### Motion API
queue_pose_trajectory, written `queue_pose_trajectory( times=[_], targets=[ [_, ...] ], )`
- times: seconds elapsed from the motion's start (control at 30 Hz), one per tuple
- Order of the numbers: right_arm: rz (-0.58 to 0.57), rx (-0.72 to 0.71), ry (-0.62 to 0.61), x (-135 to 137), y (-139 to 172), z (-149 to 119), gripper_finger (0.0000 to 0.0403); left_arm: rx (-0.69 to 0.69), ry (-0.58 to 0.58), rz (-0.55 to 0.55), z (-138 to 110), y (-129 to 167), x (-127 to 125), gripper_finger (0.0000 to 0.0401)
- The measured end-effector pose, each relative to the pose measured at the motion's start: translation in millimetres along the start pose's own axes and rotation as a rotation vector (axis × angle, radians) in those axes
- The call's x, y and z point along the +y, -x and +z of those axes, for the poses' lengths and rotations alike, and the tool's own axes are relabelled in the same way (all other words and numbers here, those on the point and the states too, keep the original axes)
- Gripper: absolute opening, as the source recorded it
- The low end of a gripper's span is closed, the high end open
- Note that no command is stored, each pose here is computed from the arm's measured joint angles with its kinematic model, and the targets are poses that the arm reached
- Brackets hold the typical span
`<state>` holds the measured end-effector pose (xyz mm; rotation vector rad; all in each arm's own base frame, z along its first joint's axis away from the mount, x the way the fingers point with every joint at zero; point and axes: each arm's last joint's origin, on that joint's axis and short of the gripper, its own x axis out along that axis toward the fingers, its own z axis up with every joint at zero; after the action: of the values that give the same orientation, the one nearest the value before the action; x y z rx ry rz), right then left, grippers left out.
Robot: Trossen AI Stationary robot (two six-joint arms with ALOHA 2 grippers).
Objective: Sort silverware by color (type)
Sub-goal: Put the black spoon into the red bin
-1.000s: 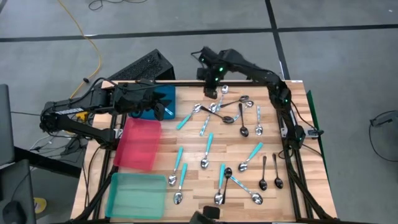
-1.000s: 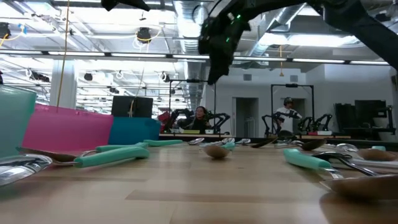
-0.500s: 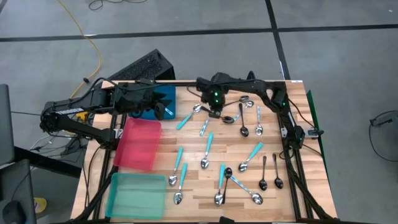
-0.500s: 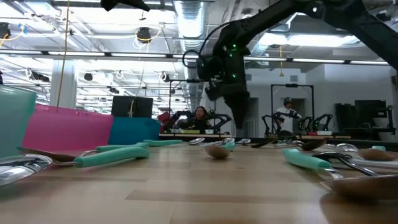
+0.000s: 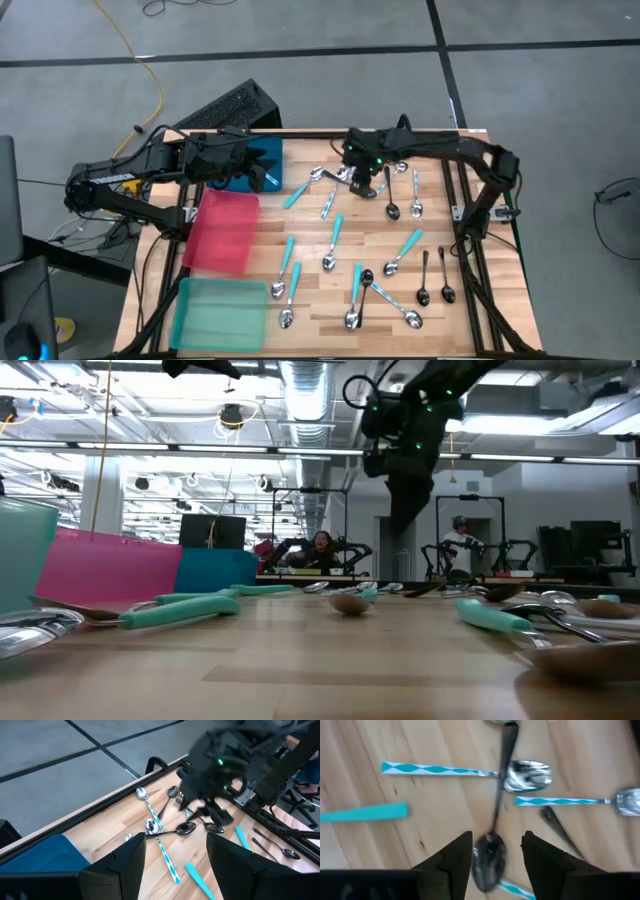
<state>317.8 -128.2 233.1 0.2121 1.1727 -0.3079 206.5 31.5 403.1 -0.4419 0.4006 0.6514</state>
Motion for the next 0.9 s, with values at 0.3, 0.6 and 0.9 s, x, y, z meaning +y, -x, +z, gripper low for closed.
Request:
queue_pose_trajectory(
  times=[0.3,0.6,0.9],
  targets=[
    [-0.013,-0.099,-0.002,7,-39,-11,0.0180,0.000,0.001,0.001,0,0,0,0.0195],
    [-0.024,-0.025,-0.014,-6,-72,-14,0.0180,0.000,0.004,0.001,0,0,0,0.0195],
    [-0.015,0.063,-0.018,-7,-95,-21,0.0171,0.000,0.007,0.001,0,0,0,0.0195]
  ],
)
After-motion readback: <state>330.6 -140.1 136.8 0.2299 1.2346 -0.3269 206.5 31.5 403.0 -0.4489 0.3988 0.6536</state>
